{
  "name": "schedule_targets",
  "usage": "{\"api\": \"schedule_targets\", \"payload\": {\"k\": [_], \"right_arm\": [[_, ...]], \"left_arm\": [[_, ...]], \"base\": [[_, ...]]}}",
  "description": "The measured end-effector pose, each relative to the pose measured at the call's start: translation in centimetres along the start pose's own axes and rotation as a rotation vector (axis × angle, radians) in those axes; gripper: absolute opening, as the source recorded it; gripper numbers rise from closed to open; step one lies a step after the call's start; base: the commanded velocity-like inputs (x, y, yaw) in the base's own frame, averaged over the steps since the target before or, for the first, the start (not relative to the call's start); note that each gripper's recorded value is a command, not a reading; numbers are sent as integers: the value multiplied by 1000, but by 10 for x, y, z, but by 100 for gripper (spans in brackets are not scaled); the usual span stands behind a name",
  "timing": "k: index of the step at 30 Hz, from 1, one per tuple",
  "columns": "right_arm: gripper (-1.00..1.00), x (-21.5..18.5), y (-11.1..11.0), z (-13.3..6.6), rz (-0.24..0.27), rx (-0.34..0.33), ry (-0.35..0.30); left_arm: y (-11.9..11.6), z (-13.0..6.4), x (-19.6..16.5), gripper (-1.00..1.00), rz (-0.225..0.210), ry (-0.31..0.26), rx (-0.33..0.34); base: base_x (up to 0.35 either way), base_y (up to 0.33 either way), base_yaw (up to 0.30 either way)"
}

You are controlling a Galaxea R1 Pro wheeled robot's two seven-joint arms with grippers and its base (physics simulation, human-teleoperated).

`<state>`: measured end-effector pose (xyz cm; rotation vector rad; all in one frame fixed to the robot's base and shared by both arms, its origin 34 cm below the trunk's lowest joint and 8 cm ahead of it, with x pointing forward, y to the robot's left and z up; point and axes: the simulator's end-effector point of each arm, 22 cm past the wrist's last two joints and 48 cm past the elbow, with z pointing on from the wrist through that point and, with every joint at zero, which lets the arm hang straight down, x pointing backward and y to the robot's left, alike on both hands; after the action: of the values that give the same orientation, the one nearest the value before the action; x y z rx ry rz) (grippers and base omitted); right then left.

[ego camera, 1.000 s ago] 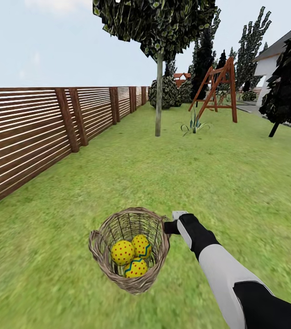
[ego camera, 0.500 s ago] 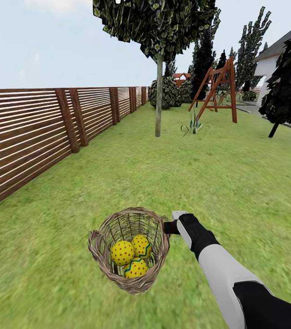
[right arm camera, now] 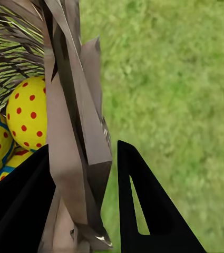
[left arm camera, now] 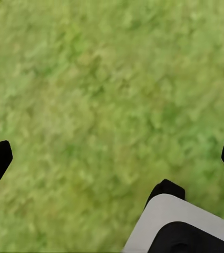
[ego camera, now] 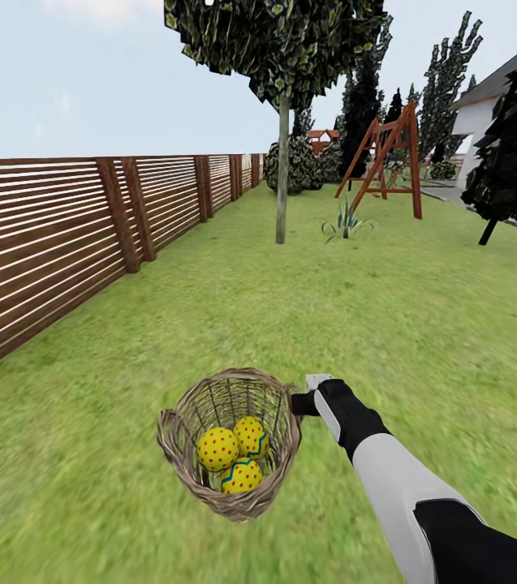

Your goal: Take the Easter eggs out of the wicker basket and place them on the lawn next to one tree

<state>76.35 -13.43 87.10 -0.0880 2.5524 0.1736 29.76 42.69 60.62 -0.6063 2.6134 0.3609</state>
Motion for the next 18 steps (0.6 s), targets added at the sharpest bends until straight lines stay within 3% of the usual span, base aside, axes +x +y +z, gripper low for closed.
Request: {"api": "schedule_targets", "payload": {"k": [18], "right_arm": [[-100,0,0,0,0,-1,0]], "left_arm": [[0,0,1,100,1,1,0]], "base": [[331,0,0]]}}
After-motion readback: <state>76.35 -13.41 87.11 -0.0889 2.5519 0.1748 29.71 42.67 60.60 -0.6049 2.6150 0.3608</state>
